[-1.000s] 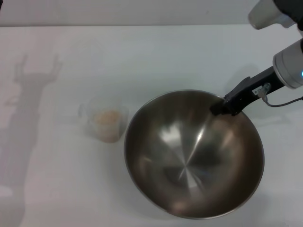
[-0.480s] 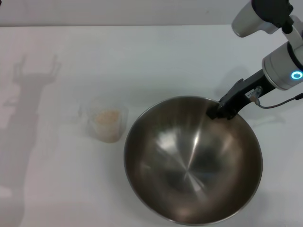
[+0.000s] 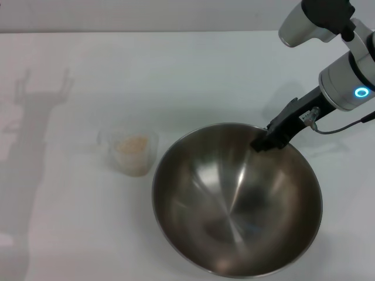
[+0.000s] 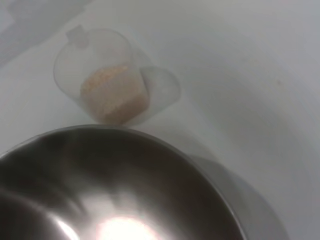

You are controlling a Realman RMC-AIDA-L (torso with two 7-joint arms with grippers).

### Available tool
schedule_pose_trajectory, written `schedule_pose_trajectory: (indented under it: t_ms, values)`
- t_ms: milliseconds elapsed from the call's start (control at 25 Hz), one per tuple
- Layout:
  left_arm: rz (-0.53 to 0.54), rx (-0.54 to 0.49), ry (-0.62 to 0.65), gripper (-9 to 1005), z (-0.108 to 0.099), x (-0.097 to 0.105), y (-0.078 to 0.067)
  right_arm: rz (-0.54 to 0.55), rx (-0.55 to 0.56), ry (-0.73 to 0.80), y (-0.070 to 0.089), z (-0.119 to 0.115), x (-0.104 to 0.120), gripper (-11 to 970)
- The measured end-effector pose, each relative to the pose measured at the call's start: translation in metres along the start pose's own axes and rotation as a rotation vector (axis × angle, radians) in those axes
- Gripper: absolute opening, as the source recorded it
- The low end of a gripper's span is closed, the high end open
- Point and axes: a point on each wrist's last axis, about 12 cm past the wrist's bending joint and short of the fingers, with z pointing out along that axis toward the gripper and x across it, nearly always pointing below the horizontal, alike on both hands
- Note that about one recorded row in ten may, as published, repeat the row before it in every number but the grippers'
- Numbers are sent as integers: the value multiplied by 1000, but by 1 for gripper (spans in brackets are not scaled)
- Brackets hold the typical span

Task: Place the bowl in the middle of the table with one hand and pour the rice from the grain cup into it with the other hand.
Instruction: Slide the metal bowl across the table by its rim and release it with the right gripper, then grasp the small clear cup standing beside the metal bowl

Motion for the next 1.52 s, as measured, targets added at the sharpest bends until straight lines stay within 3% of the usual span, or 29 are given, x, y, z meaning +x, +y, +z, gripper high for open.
schedule_pose_trajectory:
  t_ms: [120, 320, 560, 960, 1080, 1120, 1160, 1200, 1240, 1360, 1400, 1440, 1520]
  values:
    - [-1, -1, -1, 862, 0, 0, 0, -16, 15, 0, 1, -2, -2, 110]
    - [-1, -1, -6, 862, -1, -1, 0, -63, 48, -19, 4, -5, -7, 331]
    - [5, -12, -3, 861, -7, -1, 4, -135, 91, -104, 9, -18, -22, 476]
    - [12, -26, -1, 861, -13, -1, 8, -275, 279, -464, 6, -43, -48, 476]
    - [14, -29, 2, 861, -15, -1, 9, -293, 377, -600, 1, -43, -45, 476]
    - [9, -30, 5, 861, -16, 0, 9, -305, 475, -677, -3, -38, -37, 476]
    - [9, -30, 5, 861, -16, 0, 9, -305, 475, -677, -3, -38, -37, 476]
    - [5, -27, 8, 861, -17, 0, 9, -321, 582, -746, -4, -34, -32, 476]
    - [3, -24, 13, 861, -19, 1, 8, -321, 582, -746, -4, -34, -32, 476]
    - [1, -23, 17, 861, -22, 1, 8, -338, 774, -831, 0, -22, -23, 476]
    - [0, -24, 17, 861, -23, 1, 8, -328, 919, -867, 4, -15, -18, 475]
    - [-1, -25, 18, 861, -24, 1, 8, -328, 919, -867, 4, -15, -18, 475]
    - [-1, -27, 18, 861, -25, 1, 9, -309, 1039, -898, 11, -4, -15, 475]
